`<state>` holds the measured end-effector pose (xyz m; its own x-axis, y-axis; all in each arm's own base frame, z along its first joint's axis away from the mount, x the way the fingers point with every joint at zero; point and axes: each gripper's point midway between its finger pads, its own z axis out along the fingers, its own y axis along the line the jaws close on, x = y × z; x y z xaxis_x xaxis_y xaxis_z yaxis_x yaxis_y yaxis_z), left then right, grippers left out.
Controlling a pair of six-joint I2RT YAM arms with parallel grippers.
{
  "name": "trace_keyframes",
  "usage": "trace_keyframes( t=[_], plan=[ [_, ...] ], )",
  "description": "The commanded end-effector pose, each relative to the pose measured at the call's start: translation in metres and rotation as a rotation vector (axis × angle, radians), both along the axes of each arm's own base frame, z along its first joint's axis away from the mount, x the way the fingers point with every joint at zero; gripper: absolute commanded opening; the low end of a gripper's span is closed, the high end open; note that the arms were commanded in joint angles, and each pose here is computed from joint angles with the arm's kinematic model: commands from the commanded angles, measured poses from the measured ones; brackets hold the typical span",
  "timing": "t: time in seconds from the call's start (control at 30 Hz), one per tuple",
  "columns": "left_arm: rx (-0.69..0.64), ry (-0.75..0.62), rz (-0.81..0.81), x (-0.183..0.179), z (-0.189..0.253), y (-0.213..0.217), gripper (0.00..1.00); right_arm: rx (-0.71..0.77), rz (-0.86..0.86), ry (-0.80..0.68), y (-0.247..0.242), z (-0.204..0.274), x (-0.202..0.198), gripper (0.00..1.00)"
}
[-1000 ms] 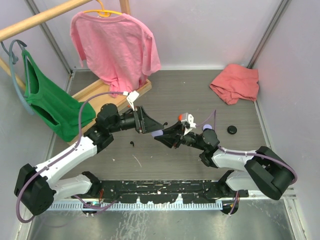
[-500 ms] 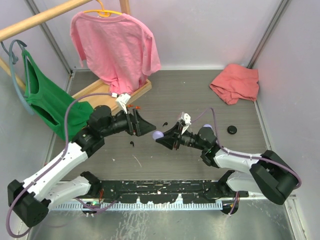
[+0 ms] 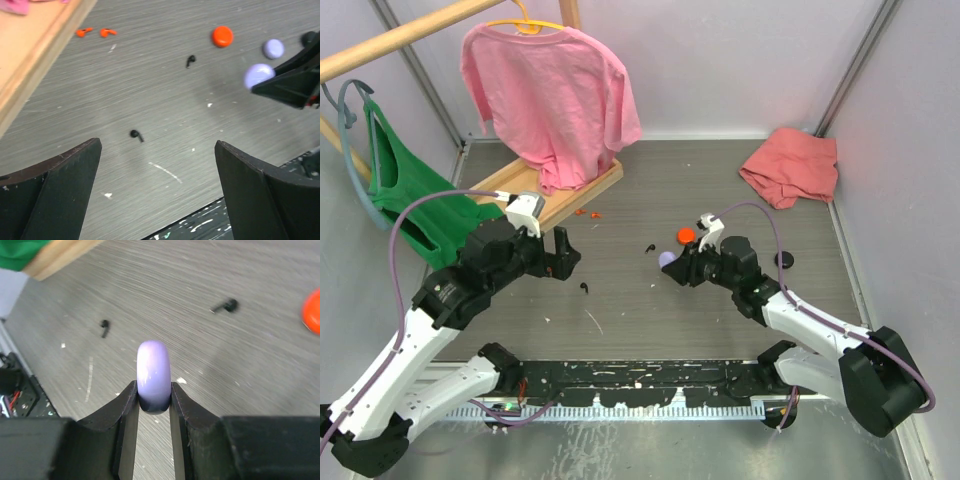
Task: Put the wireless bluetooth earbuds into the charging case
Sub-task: Place the charging case at the center of the board.
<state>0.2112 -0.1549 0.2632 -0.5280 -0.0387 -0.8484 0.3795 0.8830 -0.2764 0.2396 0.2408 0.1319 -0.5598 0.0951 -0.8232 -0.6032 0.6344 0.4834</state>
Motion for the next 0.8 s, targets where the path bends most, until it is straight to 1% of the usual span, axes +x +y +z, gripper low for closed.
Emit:
trace_keyframes(
  t=[0.0,0.13,0.23,0.33,0.43,0.57,0.67,0.77],
  plan=[
    [0.187,-0.099,0.093,0.001,0.014,0.046,0.98,-0.034,-0.173,0.136,-0.036,-0.012,0.014,0.01],
    [0.269,-0.150,0.136,0.004,0.014,0.064,0.98,-0.072,-0.333,0.254,-0.077,-0.039,0.024,0.01],
    [0.255,-0.171,0.144,0.006,0.011,0.063,0.98,-0.066,-0.423,0.341,-0.101,-0.057,0.025,0.01],
    [0.243,-0.182,0.141,0.008,0.007,0.061,0.98,-0.051,-0.495,0.391,-0.120,-0.069,0.026,0.01],
    [0.255,-0.182,0.153,0.008,0.002,0.065,0.98,-0.053,-0.545,0.425,-0.136,-0.079,0.029,0.03],
    [0.240,-0.190,0.144,0.004,-0.003,0.064,0.98,-0.043,-0.562,0.489,-0.145,-0.091,0.030,0.04],
    [0.233,-0.200,0.152,0.004,-0.001,0.066,0.98,-0.033,-0.578,0.541,-0.150,-0.102,0.029,0.08],
    [0.231,-0.199,0.151,0.004,-0.002,0.066,0.98,-0.031,-0.603,0.576,-0.157,-0.109,0.028,0.19]
  ],
)
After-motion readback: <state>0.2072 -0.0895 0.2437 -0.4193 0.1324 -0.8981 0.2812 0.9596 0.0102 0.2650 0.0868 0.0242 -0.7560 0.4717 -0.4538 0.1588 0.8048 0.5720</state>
